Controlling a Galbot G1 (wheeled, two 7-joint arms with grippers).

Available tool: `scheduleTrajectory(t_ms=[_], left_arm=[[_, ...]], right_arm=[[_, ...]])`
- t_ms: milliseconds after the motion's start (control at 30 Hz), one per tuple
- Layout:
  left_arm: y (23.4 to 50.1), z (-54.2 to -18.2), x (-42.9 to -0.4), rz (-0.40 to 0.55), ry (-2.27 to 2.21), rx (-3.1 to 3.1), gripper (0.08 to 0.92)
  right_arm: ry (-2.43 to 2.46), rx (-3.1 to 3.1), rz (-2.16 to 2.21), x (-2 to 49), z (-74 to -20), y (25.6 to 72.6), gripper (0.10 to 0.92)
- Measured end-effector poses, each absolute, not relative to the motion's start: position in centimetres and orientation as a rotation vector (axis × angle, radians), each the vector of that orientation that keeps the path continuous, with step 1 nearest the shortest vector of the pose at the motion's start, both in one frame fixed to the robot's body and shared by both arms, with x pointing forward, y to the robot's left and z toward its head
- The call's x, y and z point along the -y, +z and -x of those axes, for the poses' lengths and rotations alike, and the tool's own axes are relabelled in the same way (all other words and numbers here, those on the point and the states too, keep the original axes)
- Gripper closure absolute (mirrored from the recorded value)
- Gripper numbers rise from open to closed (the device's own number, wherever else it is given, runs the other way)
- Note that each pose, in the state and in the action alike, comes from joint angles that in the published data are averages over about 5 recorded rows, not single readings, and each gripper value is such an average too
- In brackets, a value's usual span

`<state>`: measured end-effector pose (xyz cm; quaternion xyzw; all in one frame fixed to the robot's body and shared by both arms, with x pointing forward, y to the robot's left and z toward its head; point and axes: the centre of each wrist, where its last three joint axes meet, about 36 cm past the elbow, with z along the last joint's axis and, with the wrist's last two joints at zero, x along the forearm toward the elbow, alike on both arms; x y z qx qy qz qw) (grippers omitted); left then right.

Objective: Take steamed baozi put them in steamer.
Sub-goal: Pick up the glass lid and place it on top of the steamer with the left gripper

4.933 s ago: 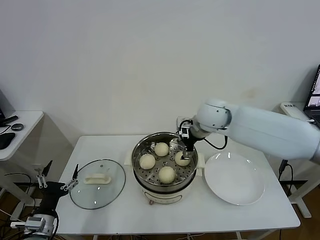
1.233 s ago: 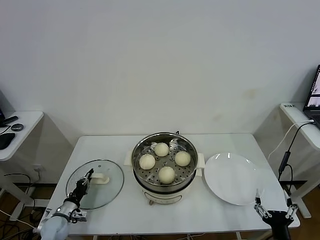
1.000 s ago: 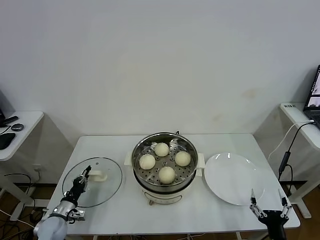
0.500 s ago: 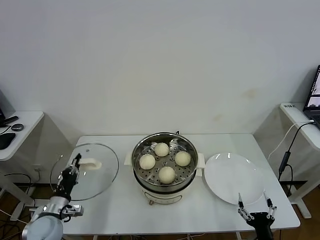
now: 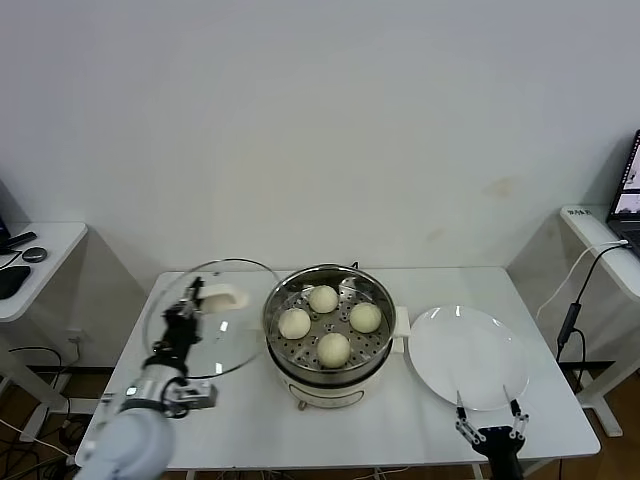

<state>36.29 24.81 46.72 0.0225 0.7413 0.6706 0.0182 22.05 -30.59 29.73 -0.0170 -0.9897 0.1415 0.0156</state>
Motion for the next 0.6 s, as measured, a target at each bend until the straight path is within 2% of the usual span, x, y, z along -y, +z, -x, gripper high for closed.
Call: scheduleTrajectory(t_ms=[267,600], left_arm=[[46.1,-37.3,-17.9,-0.218,2.078,-2.257,0.833],[46.0,-39.1,-12.0,-0.226,2.123,-2.176,0.833]], right_arm=[[0.455,3.062,0.013,29.5,-22.5,28.4,0.2],[0.472,3.04,-0.011,29.2,-22.5,27.4,0.2]])
